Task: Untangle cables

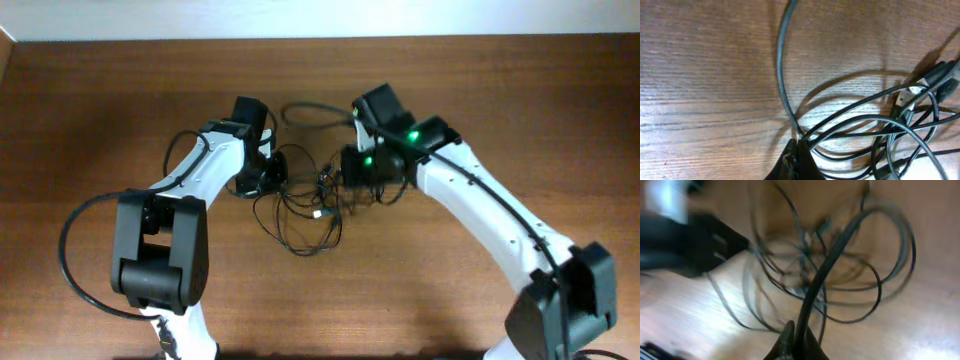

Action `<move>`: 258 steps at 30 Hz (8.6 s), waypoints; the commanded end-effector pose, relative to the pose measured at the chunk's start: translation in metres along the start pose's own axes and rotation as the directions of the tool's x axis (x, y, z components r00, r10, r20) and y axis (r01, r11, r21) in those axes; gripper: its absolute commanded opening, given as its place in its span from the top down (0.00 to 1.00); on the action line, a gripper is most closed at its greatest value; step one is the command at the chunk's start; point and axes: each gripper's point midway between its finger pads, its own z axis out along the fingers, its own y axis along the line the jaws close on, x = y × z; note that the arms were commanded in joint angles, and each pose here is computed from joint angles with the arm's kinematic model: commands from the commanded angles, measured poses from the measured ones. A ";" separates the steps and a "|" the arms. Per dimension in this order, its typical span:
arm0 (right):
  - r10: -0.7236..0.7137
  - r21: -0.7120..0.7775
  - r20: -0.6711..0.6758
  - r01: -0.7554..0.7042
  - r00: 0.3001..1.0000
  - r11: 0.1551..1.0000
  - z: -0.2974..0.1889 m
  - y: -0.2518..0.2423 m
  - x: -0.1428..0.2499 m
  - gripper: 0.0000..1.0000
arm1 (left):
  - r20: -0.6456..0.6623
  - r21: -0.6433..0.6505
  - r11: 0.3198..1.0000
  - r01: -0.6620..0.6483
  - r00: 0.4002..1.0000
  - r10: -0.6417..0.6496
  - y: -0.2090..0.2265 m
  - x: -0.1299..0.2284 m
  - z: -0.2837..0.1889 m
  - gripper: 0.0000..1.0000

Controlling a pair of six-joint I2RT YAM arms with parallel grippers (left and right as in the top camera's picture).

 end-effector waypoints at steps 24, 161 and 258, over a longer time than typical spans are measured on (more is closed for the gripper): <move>0.108 0.343 -0.139 -0.054 0.984 0.938 0.005 -0.067 0.039 0.40 | -0.010 0.127 0.984 -0.124 0.992 0.126 -0.026 0.007 -0.001 0.50; 0.040 0.184 -0.014 -0.036 0.999 0.982 0.008 -0.118 -0.038 0.24 | 0.233 -0.076 0.991 -0.109 0.965 0.124 0.014 -0.034 -0.053 1.00; 0.262 0.177 -0.107 -0.241 0.959 0.954 -0.025 -0.172 0.084 0.01 | 0.235 -0.082 0.991 -0.107 0.964 0.124 0.015 -0.034 -0.053 1.00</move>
